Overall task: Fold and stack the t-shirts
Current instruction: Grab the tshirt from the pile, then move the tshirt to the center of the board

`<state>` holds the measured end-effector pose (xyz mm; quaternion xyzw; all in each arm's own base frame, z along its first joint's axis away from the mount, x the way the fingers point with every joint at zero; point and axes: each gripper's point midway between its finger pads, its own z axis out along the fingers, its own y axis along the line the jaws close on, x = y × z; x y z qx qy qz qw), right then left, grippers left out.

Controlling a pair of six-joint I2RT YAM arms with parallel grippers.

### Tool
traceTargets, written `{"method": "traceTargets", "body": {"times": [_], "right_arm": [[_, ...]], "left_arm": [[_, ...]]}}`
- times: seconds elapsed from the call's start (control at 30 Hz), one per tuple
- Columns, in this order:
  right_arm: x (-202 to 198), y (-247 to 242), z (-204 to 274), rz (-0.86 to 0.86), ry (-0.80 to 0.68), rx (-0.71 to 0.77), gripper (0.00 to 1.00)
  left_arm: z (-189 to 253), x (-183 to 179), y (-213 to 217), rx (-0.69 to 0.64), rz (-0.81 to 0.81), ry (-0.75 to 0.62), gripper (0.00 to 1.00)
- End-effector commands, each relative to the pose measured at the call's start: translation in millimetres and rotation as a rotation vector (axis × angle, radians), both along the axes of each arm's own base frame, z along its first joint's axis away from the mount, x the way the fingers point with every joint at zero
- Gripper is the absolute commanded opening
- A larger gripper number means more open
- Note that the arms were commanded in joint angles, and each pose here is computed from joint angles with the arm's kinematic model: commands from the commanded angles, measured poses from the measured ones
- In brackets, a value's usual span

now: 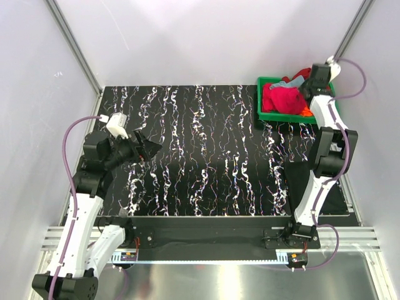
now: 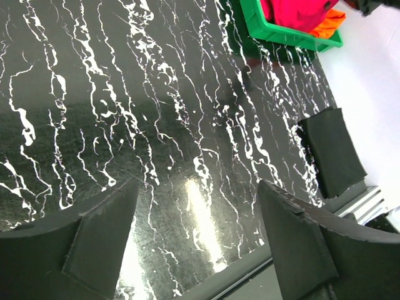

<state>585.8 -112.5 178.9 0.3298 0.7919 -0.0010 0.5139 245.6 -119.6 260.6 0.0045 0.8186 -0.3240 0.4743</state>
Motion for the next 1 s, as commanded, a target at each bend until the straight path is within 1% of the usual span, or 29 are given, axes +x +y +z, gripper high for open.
{"method": "traceTargets", "body": {"times": [0.0,0.03,0.07,0.1,0.17,0.2,0.23,0.27,0.3,0.33,0.37,0.4,0.43,0.47,0.5,0.53,0.57,0.6,0.63,0.67,0.7,0.73,0.77,0.8,0.83,0.87,0.93,0.97], "right_arm": [[1.8,-16.8,192.7,-0.043,-0.381,-0.161,0.0],[2.5,-13.7,214.8,-0.027,-0.43,-0.165,0.0],[2.5,-11.7,234.6,-0.022,-0.475,-0.161,0.0],[-2.9,-7.5,276.9,-0.019,-0.566,-0.161,0.0],[-12.5,3.0,317.2,-0.012,-0.663,-0.111,0.0],[-25.1,10.6,355.4,0.004,-0.745,-0.108,0.0],[-29.2,28.8,367.2,0.038,-0.76,-0.087,0.0],[-43.8,40.6,399.8,0.061,-0.827,-0.085,0.0],[-49.4,55.4,411.4,0.095,-0.848,-0.076,0.0],[-54.1,83.9,420.1,0.167,-0.859,-0.059,0.0],[-71.2,100.1,443.4,0.205,-0.906,-0.074,0.0],[-80.3,106.6,453.0,0.223,-0.925,-0.073,0.0],[-88.2,132.5,458.1,0.297,-0.933,-0.037,0.0],[-106.1,154.9,472.4,0.357,-0.969,0.035,0.0],[-112.4,169.2,471.6,0.399,-0.962,0.084,0.0],[-120.2,192.5,468.5,0.486,-0.944,0.135,0.0],[-143.1,206.8,478.1,0.533,-0.955,0.185,0.0],[-144.2,239.5,455.0,0.602,-0.881,0.233,0.0],[-154.1,259.1,443.7,0.659,-0.841,0.26,0.0],[-166.1,275.0,416.0,0.698,-0.762,0.297,0.0],[-187.2,307.2,401.9,0.791,-0.714,0.345,0.01],[-199.8,320.8,384.2,0.824,-0.663,0.377,0.03],[-219.1,331.0,347.0,0.847,-0.571,0.418,0.06],[-255.0,341.5,343.8,0.904,-0.555,0.461,0.07],[-253.1,356.3,306.7,0.925,-0.461,0.469,0.1],[-269.7,358.2,265.9,0.932,-0.367,0.496,0.14],[-301.0,373.9,222.4,1.031,-0.238,0.539,0.18],[-315.2,373.8,208.0,1.063,-0.195,0.559,0.27]], "left_arm": [[34.7,1.1,-6.0,-0.072,-0.006,-0.066,0.88],[34.8,0.0,-5.7,-0.08,0.0,-0.062,0.93],[34.8,-1.2,-6.1,-0.088,0.003,-0.054,0.95],[34.0,-2.7,-5.9,-0.097,0.008,-0.043,0.96],[32.9,-6.6,-5.6,-0.117,0.024,-0.012,0.97],[34.5,-8.1,-6.1,-0.123,0.025,-0.004,0.97],[32.8,-10.8,-6.7,-0.128,0.025,0.012,0.97],[33.6,-13.0,-6.4,-0.136,0.031,0.018,0.97],[34.3,-14.8,-6.4,-0.14,0.033,0.023,0.97],[32.7,-17.1,-5.9,-0.142,0.039,0.035,0.97],[33.0,-20.2,-6.0,-0.154,0.043,0.044,0.97],[32.8,-21.1,-5.1,-0.157,0.053,0.052,0.97],[29.8,-24.2,-4.4,-0.159,0.06,0.073,0.97],[32.2,-27.4,-5.3,-0.168,0.057,0.073,0.97],[33.3,-28.7,-4.5,-0.17,0.062,0.074,0.97],[30.1,-31.4,-2.9,-0.166,0.074,0.091,0.96],[30.5,-32.6,-1.6,-0.172,0.089,0.099,0.96],[33.0,-33.3,0.6,-0.17,0.104,0.095,0.95],[31.2,-35.9,1.0,-0.169,0.108,0.113,0.95],[36.5,-38.2,-1.0,-0.176,0.094,0.109,0.92],[37.9,-38.9,-1.0,-0.174,0.092,0.112,0.91],[35.5,-42.2,-1.1,-0.169,0.09,0.133,0.9],[41.2,-43.4,0.6,-0.165,0.098,0.124,0.9],[42.1,-47.7,1.3,-0.16,0.099,0.128,0.89],[44.8,-48.9,2.8,-0.155,0.104,0.119,0.89],[49.3,-50.8,3.5,-0.154,0.107,0.105,0.88],[50.7,-53.2,5.0,-0.157,0.116,0.095,0.88],[51.7,-55.2,5.1,-0.166,0.121,0.092,0.88]]}}
